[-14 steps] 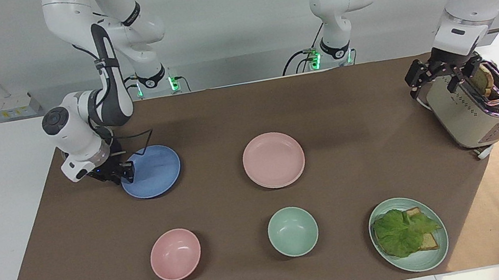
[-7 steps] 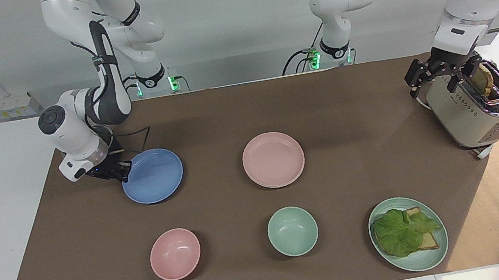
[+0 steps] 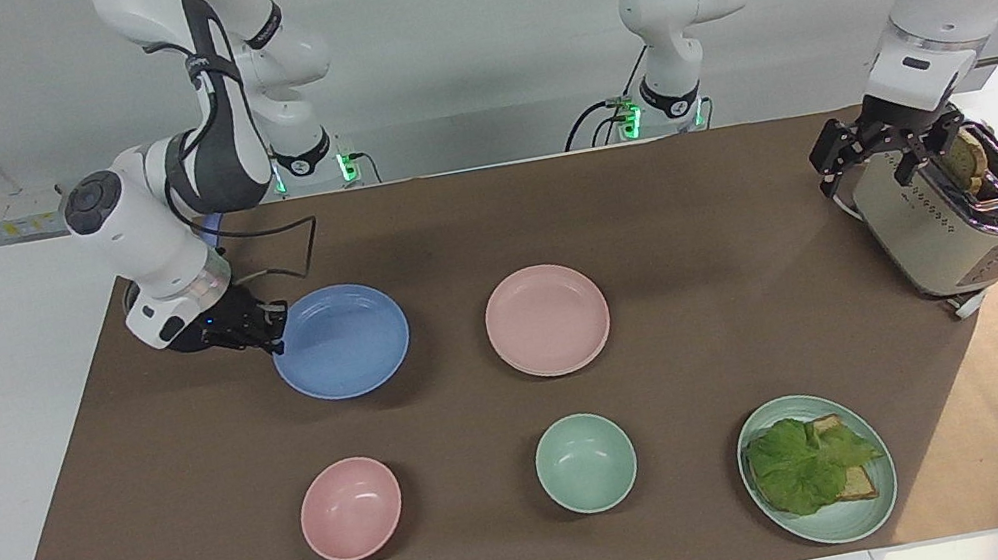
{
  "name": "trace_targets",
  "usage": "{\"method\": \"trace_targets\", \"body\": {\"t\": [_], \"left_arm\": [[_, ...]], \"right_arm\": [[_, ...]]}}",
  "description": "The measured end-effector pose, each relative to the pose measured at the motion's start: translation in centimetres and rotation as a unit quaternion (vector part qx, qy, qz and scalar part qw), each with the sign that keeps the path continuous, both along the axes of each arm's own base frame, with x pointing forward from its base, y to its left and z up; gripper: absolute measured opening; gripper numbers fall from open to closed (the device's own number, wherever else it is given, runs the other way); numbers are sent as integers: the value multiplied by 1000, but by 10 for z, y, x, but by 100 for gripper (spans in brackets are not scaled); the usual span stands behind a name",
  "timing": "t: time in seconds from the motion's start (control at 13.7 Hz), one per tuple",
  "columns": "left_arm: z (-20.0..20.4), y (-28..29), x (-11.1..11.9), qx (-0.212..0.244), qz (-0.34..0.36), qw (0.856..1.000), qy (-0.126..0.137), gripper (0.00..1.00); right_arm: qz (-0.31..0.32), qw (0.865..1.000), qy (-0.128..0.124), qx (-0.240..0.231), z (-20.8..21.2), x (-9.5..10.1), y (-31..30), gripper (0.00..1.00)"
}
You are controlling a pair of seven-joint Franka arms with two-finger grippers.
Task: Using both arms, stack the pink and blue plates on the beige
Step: 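Carry the blue plate onto the pink plate and open the right gripper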
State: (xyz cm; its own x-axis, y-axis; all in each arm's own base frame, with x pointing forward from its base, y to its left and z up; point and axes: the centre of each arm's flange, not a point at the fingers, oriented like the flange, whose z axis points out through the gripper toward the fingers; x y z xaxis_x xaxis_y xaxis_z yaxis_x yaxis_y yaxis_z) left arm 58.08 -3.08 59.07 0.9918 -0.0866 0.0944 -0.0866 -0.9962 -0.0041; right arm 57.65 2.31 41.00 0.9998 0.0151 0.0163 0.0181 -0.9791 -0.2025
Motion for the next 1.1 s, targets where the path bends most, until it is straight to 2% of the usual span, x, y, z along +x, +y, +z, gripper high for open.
{"method": "trace_targets", "body": {"t": [0.29, 0.66, 0.88, 1.1], "left_arm": [[0, 0, 0, 0, 0, 1000, 0, 100], [0, 0, 0, 0, 0, 1000, 0, 100], [0, 0, 0, 0, 0, 1000, 0, 100], [0, 0, 0, 0, 0, 1000, 0, 100]], "right_arm": [[-32, 999, -9, 8, 9, -3, 103, 5], [-67, 998, 13, 8, -23, -24, 207, 5], [-81, 997, 20, 7, -35, -32, 234, 5], [-90, 996, 15, 9, -52, -32, 250, 5]]}}
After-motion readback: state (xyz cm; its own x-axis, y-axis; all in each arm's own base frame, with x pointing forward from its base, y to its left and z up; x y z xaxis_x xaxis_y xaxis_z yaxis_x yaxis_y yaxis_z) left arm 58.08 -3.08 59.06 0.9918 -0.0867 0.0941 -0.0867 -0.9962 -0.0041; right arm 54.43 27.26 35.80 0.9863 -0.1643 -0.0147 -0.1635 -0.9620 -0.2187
